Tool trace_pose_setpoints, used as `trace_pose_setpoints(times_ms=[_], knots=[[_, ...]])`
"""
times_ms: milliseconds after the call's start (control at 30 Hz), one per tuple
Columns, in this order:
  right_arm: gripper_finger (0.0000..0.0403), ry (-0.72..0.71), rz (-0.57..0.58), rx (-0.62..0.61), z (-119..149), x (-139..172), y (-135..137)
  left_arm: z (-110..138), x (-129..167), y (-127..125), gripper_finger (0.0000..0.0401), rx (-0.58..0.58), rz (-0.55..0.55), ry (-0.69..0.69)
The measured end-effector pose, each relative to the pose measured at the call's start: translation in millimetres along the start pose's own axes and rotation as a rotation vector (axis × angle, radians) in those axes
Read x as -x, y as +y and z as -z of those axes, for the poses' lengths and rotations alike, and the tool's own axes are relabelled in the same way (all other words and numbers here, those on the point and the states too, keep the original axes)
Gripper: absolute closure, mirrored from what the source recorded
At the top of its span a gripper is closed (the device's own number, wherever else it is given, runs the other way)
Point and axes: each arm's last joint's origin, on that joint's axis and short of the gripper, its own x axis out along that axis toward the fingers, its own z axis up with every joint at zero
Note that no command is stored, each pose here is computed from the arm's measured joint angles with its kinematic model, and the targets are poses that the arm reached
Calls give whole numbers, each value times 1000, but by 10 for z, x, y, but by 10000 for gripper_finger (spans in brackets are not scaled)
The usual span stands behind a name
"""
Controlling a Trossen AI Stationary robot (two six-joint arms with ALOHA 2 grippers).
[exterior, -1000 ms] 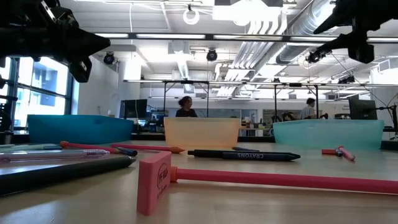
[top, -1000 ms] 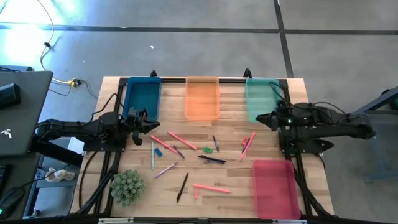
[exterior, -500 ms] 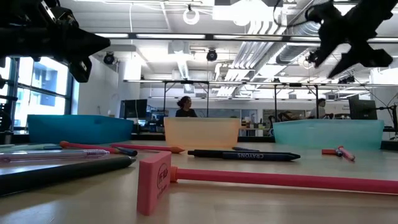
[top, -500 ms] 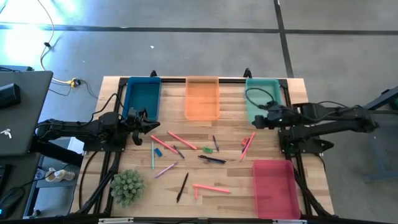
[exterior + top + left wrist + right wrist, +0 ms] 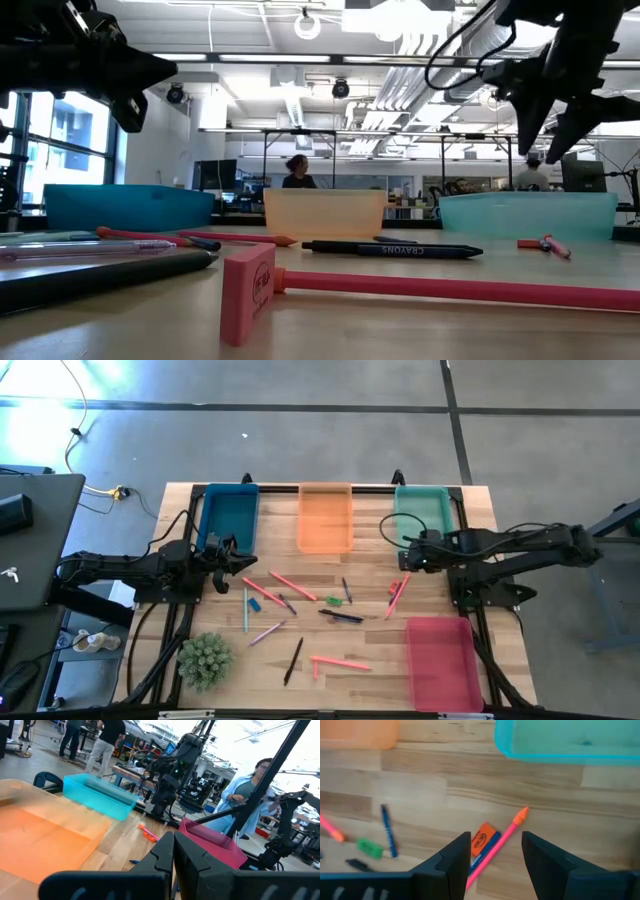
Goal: Sort crayons/erasers/pens/pencils in bins
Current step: Put the pink pencil into the orange bin
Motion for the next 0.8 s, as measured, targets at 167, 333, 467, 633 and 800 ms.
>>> trace_pose_setpoints(times_ms=[167, 333, 467, 633, 800], knots=[[234, 16, 81, 2, 22, -132, 49, -1, 0, 0, 401, 0, 0, 0], [234, 48, 149, -43, 49, -254, 90, 0, 0, 0, 401, 0, 0, 0], [234, 44, 183, -98, 61, -331, 119, 0, 0, 0, 400, 0, 0, 0], [234, 35, 217, -155, 71, -404, 142, 0, 0, 0, 400, 0, 0, 0], [234, 14, 253, -183, 77, -468, 152, 0, 0, 0, 400, 0, 0, 0]])
